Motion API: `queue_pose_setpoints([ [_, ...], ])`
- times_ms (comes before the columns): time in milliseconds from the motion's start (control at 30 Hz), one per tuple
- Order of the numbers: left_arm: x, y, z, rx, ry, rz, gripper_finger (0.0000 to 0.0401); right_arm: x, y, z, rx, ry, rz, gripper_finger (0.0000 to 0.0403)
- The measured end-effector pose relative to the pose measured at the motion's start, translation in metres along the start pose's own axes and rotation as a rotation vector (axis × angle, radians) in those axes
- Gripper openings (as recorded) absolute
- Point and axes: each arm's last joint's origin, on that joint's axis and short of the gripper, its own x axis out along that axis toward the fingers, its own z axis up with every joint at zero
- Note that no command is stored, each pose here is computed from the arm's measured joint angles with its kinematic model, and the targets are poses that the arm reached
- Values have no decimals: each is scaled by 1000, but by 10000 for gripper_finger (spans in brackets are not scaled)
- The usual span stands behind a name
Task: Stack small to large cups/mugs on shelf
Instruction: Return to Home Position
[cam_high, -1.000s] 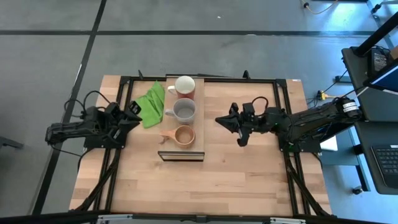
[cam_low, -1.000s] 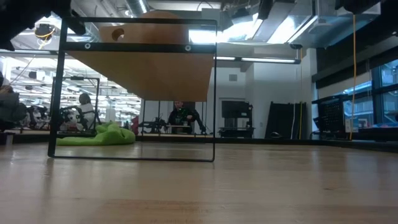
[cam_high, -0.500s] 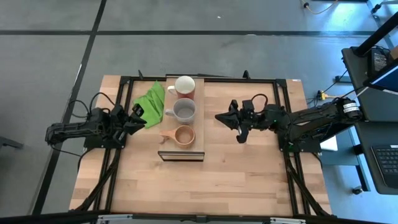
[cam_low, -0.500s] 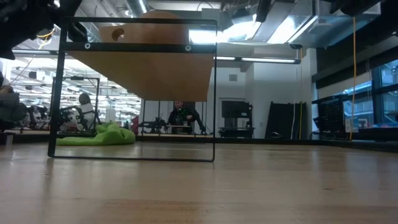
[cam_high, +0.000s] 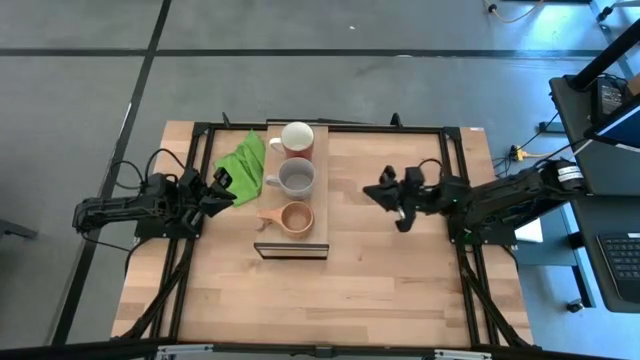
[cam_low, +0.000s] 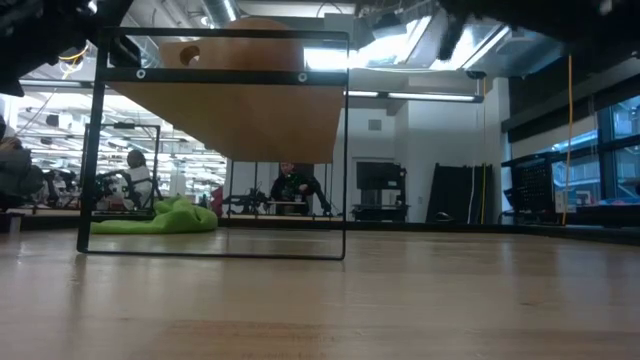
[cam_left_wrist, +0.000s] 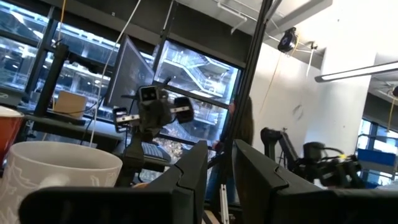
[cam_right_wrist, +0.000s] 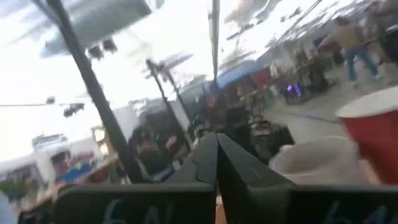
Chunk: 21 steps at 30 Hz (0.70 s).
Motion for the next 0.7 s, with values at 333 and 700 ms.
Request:
queue_pose_setpoints([
  [333, 0, 0, -1, -45, 17, 0, 70, -55, -10, 2, -3, -116, 11, 6],
  [700, 0, 2, -3, -72, 29, 29, 70, -73, 1, 60, -60, -7, -47, 6],
])
